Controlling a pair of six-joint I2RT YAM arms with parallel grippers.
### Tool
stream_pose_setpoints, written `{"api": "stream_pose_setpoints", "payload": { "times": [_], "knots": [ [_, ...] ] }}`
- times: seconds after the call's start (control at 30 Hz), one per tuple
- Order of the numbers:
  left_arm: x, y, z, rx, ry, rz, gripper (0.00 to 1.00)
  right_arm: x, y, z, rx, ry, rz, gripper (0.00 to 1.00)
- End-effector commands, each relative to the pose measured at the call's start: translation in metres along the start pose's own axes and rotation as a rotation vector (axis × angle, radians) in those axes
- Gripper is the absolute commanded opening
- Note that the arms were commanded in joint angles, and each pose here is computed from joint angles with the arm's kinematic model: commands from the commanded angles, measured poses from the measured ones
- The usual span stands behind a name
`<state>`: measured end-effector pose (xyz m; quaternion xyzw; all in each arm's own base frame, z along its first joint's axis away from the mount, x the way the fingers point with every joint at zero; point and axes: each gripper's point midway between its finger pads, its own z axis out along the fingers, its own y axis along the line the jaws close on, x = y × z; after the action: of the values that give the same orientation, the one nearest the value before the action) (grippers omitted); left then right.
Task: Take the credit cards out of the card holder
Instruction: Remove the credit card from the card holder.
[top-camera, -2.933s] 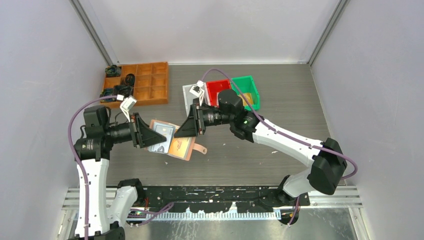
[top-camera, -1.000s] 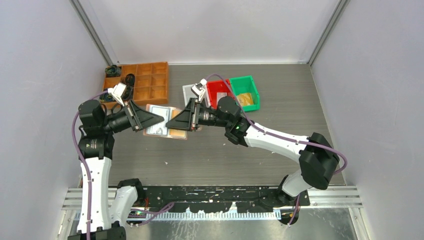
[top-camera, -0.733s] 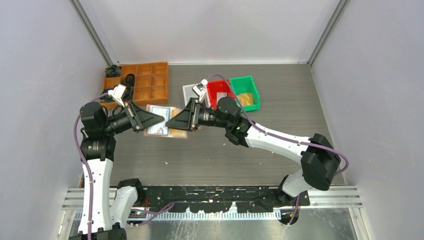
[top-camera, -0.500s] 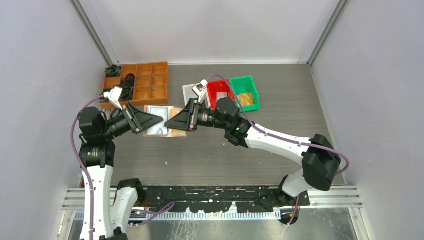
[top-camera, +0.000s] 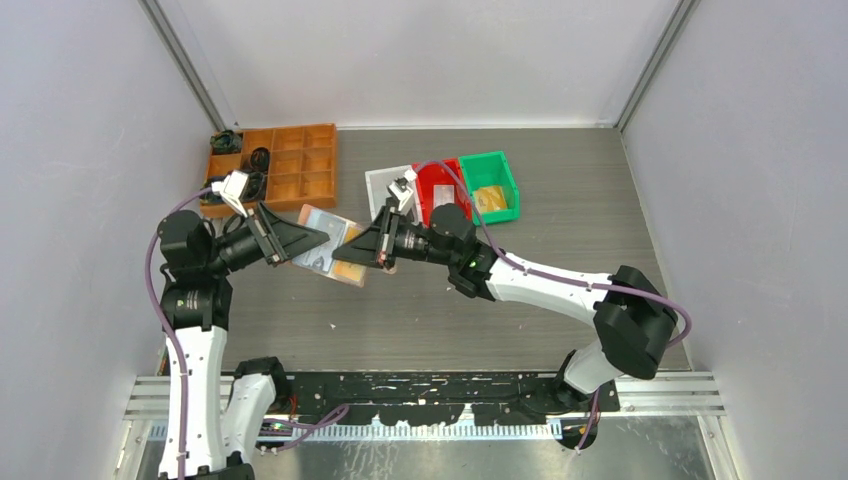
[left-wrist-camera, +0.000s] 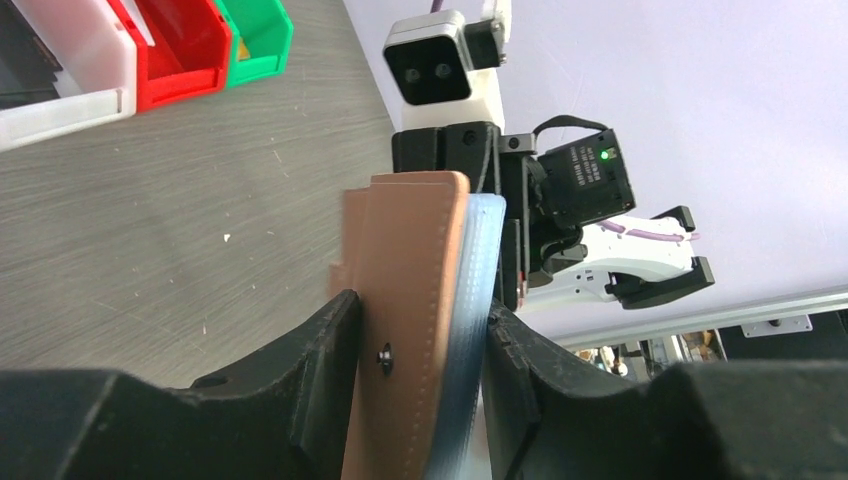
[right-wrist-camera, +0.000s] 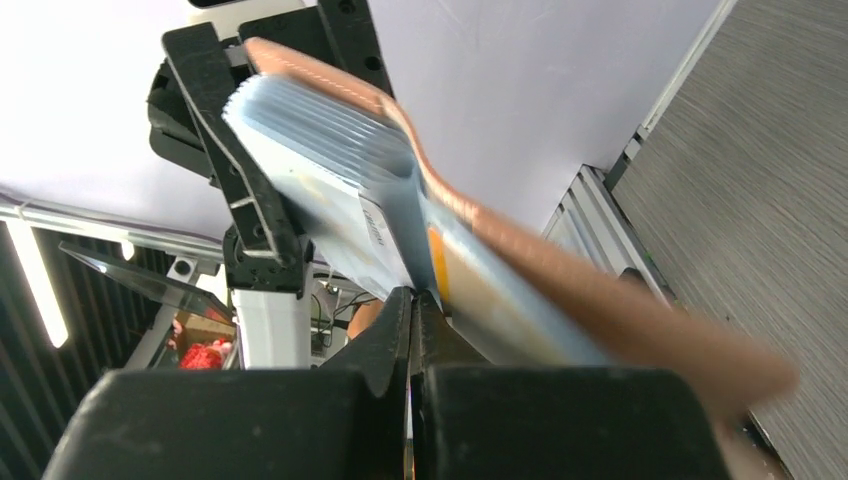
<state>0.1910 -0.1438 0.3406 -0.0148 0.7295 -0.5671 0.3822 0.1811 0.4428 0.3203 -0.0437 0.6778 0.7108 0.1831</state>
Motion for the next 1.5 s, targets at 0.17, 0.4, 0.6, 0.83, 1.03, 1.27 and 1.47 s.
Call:
{"api": "stream_pose_setpoints", "payload": {
  "times": [0.17, 0.4, 0.6, 0.83, 1.03, 1.27, 1.47],
  "knots": [
    [0.006, -0.029, -0.004, 0.101, 0.064, 0.046, 0.35, -0.024, -0.007, -0.013, -0.034, -0.119, 0.046, 0.01],
    [0.004, -0.019, -0.003, 0.061, 0.041, 0.070, 0.22, -0.024, 0.010, -0.016, -0.086, -0.111, 0.041, 0.01],
    [-0.002, -0.024, -0.001, 0.070, 0.045, 0.034, 0.08, -0.025, 0.018, -0.020, -0.140, -0.127, 0.075, 0.28],
    [-0.003, -0.032, -0.001, 0.104, 0.048, -0.004, 0.00, -0.030, 0.033, -0.011, -0.266, -0.118, 0.153, 0.40],
    [-0.004, -0.037, -0.003, 0.106, 0.037, 0.005, 0.00, -0.030, 0.041, -0.017, -0.305, -0.123, 0.156, 0.20],
    [-0.013, -0.037, 0.000, 0.096, 0.021, 0.003, 0.00, -0.024, 0.038, -0.034, -0.295, -0.147, 0.138, 0.07],
    [-0.016, -0.038, 0.001, 0.095, 0.016, 0.003, 0.00, -0.022, 0.037, -0.045, -0.291, -0.172, 0.110, 0.05]
  ]
}}
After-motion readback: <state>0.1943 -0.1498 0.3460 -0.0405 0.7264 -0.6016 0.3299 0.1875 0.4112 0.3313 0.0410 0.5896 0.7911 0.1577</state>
